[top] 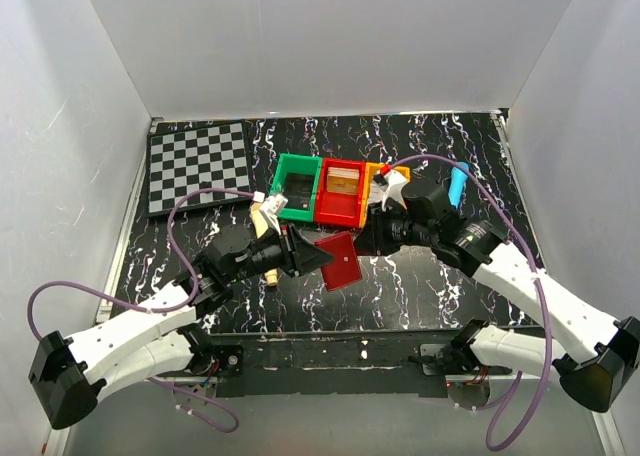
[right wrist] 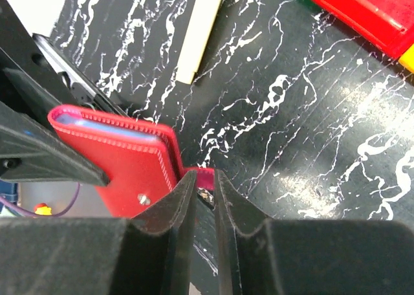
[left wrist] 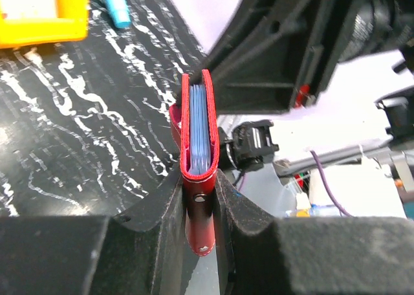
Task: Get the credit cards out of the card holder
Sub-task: Open the card holder.
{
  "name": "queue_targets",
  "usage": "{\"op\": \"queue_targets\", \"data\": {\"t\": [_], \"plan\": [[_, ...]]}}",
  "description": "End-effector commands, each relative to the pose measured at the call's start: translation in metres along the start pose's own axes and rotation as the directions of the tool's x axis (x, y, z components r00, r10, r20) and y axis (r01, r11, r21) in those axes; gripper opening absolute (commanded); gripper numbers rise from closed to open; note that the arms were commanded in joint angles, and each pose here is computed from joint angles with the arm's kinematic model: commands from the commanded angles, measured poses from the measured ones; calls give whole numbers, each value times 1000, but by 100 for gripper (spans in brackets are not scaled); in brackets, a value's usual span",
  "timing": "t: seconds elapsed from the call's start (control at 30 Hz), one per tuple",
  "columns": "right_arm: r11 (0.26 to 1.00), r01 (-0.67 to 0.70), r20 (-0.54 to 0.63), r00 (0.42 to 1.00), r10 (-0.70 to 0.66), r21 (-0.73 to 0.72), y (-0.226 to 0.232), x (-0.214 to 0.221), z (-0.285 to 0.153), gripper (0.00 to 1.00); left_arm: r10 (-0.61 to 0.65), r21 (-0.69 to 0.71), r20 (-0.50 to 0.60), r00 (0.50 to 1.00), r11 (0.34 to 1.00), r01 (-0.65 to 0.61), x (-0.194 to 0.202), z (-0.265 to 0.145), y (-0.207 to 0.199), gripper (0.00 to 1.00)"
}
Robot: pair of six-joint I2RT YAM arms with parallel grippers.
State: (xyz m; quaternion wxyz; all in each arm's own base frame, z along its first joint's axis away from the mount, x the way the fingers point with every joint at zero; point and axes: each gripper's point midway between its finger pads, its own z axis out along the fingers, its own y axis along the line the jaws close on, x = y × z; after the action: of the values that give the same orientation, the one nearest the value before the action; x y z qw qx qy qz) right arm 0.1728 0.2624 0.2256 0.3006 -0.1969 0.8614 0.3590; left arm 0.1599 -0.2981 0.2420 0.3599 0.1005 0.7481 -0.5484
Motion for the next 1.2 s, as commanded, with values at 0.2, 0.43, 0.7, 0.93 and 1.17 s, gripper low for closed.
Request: {"op": "queue_targets", "data": {"t": [0.2,0.43,0.7,0.93,1.17], "plan": [[987,-11,53,998,20,-163,24,-9,-17,29,172,484,43,984,858,-171,-11,-23,-78,0],[994,-17,123,992,31,-109,15,-15,-39,36,172,569,35,984,806,-161,-18,-29,-72,0],[992,3,245,969,29,-126,28,-39,-79,64,220,661,-37,975,737,-141,-18,-34,-76,0],[968,28,250,968,37,-250,56,-47,-90,64,219,682,-43,975,720,-132,-19,-33,-77,0],[952,37,153,988,10,-304,61,-29,-82,59,215,676,-47,975,726,-127,-21,-32,-77,0]]}}
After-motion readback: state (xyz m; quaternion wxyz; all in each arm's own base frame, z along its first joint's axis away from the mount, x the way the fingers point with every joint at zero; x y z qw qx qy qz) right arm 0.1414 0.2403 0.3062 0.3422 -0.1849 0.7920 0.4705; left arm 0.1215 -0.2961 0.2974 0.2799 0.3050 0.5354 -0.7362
